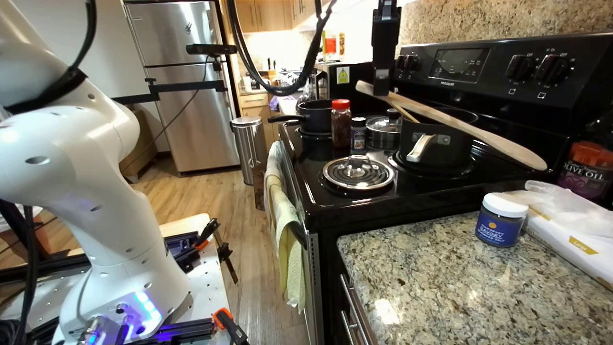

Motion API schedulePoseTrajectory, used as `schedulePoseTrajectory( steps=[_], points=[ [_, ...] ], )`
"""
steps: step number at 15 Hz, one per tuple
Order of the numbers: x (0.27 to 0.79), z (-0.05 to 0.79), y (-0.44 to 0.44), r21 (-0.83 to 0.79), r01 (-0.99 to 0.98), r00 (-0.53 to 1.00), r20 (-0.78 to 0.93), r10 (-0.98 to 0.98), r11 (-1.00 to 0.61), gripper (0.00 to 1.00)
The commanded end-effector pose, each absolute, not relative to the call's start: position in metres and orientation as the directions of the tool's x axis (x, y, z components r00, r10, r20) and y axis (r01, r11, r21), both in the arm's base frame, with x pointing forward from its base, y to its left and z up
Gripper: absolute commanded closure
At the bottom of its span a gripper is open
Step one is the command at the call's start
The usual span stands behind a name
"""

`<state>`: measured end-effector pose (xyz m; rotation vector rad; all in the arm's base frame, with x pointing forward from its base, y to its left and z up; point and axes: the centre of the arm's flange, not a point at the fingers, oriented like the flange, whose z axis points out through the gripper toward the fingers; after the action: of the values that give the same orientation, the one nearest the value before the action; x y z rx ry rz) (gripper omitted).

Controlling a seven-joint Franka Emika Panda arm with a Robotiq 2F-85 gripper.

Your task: Remove one wooden spatula from the black pot

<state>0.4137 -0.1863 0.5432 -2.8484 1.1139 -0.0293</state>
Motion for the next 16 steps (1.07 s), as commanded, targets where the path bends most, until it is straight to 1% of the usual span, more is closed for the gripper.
schedulePoseTrajectory(
  steps=[1, 4, 10, 12, 13, 16],
  points=[
    [0.400, 0.506, -0.211, -0.058, -0.677, 0.732, 0.052, -0.679, -0.734, 0.93],
    [0.411, 0.475, -0.219, -0.021, -0.641, 0.765, 0.056, -0.641, -0.767, 0.93],
    [0.425, 0.421, -0.220, 0.177, -0.555, 0.827, 0.005, -0.563, -0.813, 0.93],
    [0.432, 0.415, -0.214, 0.174, -0.520, 0.848, -0.016, -0.530, -0.836, 0.93],
    [0.425, 0.420, -0.216, 0.158, -0.560, 0.821, -0.025, -0.570, -0.813, 0.73],
    [0.429, 0.413, -0.212, 0.164, -0.548, 0.827, -0.037, -0.561, -0.820, 0.73]
  ],
)
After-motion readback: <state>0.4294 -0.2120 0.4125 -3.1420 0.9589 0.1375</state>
